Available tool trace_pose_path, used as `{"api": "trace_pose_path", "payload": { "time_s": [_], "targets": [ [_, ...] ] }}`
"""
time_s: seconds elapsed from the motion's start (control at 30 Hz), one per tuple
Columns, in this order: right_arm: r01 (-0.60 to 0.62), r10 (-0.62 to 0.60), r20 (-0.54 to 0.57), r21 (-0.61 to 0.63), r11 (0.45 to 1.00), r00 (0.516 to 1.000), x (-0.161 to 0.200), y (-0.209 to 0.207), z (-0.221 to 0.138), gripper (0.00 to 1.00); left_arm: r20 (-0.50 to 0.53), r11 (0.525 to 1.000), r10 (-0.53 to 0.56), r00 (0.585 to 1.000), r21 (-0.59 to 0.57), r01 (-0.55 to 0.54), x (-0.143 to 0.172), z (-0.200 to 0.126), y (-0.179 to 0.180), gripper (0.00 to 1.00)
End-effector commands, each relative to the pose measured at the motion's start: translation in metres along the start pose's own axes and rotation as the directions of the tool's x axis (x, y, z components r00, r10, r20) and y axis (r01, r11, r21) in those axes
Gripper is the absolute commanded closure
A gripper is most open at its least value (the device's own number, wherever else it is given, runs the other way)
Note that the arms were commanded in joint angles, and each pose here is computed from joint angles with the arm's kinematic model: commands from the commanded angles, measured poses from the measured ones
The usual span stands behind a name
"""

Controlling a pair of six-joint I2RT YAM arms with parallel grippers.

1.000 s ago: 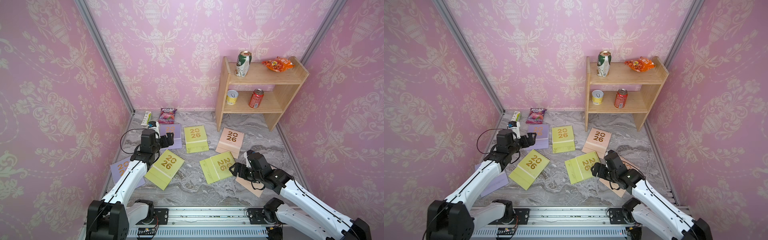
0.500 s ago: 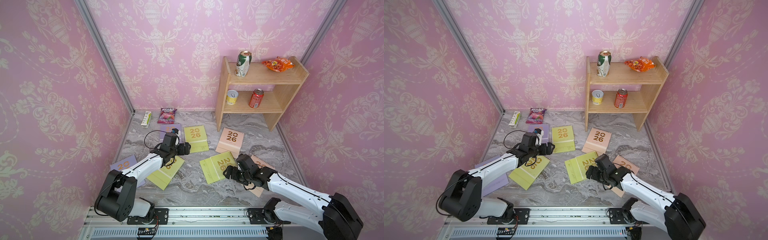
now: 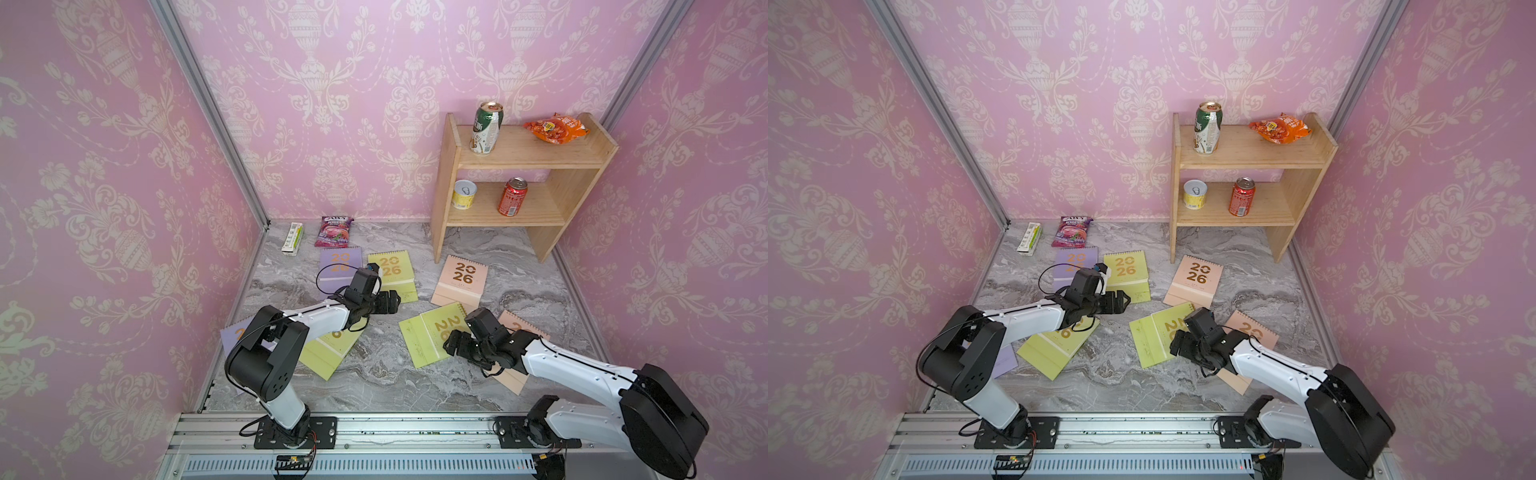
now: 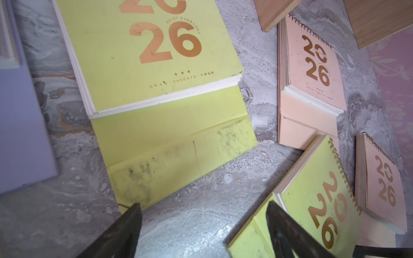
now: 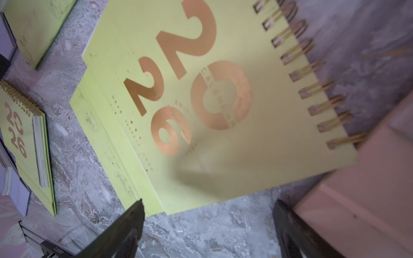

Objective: Stack the calendars
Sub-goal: Adjust the calendar at the center of the board.

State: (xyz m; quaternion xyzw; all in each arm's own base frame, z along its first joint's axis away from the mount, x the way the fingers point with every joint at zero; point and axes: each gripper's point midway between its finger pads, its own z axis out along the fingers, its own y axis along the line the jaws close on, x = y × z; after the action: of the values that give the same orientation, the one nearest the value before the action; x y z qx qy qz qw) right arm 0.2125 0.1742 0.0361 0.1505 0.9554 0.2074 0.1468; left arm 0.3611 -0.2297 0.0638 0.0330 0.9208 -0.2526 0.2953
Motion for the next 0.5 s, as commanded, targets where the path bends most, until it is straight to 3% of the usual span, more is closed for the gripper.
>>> {"api": "trace_pose_path", "payload": {
  "time_s": [0.0, 0.47],
  "targets": [
    [-0.014, 0.014, 0.01, 0.013, 1.0, 1.0, -0.007, 0.002, 0.004, 0.09, -0.008, 0.999, -0.013, 1.0, 0.049, 0.013, -0.001, 0.008, -0.013, 0.13],
    [-0.024, 0.023, 0.046, 0.034, 0.999, 0.999, -0.041, -0.003, 0.004, 0.09, -0.124, 0.993, -0.021, 0.992, 0.116, 0.036, 0.041, 0.028, -0.028, 0.19]
  ]
}}
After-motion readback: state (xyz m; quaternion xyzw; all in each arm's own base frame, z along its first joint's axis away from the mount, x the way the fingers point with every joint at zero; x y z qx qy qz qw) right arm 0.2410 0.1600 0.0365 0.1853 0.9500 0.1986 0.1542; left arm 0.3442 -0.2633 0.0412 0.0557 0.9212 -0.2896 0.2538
